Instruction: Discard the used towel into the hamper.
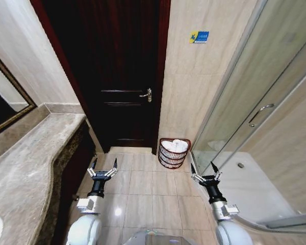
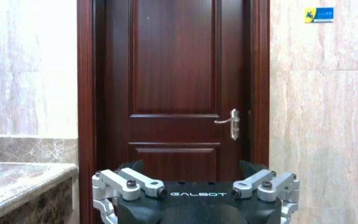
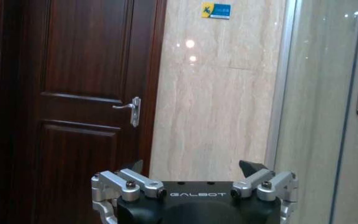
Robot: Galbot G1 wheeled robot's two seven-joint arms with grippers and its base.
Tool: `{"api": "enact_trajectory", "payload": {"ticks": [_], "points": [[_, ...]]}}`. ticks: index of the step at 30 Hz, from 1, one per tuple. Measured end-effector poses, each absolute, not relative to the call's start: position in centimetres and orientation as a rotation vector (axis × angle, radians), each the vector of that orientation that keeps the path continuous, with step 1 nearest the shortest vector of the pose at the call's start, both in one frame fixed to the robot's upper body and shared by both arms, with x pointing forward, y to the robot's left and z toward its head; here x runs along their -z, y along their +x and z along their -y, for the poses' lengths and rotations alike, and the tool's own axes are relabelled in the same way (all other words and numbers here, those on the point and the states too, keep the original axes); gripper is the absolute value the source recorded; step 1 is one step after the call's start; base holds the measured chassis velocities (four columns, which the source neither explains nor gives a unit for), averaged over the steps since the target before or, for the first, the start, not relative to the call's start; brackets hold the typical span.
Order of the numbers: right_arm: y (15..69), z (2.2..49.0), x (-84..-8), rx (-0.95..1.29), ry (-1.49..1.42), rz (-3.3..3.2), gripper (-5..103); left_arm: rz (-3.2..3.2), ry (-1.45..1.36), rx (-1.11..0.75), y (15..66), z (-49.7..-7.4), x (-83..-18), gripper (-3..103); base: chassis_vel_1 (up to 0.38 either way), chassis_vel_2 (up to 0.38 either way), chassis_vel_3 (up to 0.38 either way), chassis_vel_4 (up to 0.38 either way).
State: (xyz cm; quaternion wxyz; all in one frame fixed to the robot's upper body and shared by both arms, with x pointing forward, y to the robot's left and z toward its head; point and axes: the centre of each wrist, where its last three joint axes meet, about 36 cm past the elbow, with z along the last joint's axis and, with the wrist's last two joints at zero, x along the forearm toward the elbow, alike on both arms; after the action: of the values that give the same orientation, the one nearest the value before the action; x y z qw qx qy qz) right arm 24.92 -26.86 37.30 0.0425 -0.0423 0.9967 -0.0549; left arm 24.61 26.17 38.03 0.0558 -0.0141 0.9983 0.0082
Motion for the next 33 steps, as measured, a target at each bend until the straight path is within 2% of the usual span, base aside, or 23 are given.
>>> {"api": "enact_trajectory", "payload": {"ticks": [16,33], "points": [[24.85,26.98,-36.85,0.166,-0.153,-3.043,100,-2.989,-0.038,0.010,24.17,-25.47,-37.46,100,0.009,-0.012,-0.007,0.008],[24.85,27.09,-36.98,0.168,-0.160,-3.039,100,-3.025,-0.085,-0.042,23.67,-25.47,-37.31,100,0.000,0.000,0.000,0.000]]}}
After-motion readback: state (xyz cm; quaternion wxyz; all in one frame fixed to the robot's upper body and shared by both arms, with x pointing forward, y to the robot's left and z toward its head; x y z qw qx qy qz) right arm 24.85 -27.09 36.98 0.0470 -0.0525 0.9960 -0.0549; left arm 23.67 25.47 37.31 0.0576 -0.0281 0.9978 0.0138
